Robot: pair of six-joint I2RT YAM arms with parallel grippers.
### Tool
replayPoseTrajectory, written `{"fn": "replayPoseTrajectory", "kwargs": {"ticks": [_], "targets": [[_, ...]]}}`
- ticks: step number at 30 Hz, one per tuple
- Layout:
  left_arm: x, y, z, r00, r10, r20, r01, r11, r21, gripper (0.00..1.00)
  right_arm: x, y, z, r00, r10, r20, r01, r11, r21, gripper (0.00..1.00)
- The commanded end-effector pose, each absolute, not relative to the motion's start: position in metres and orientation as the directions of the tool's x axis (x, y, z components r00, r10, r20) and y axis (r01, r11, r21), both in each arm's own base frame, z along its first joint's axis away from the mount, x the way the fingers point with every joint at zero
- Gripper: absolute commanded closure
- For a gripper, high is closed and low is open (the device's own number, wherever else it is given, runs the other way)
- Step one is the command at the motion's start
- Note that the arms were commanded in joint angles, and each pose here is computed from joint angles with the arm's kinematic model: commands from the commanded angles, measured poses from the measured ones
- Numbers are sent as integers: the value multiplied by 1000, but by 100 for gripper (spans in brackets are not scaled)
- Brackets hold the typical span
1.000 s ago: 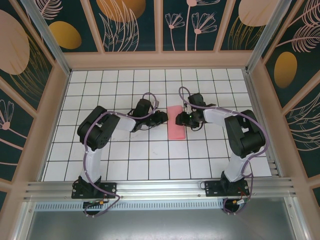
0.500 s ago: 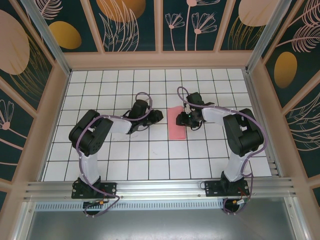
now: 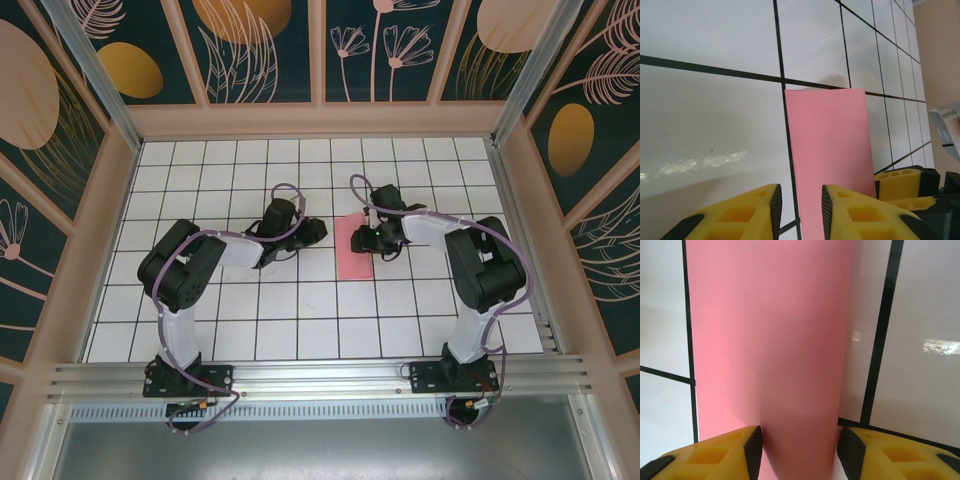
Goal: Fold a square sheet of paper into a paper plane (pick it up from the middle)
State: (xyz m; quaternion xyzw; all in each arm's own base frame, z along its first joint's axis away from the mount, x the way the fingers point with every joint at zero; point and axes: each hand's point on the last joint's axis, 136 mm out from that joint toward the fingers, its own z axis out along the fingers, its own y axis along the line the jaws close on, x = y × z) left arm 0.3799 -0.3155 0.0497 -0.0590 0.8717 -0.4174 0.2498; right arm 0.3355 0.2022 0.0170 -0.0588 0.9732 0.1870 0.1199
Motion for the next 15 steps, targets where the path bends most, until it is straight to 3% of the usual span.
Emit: {"fn": "replayPoseTrajectory", "kwargs": {"ticks": [1,15], "targets": [[383,-324,55,-869,-297,-395,143,615,-776,70,324,181,-26,-977,-103,-184,-145,961,234,49],[380,-344,55,-902,-246,-355,165,564,-809,76,323,173,-35,-985,-81,-153,-109,976,188,49]]}}
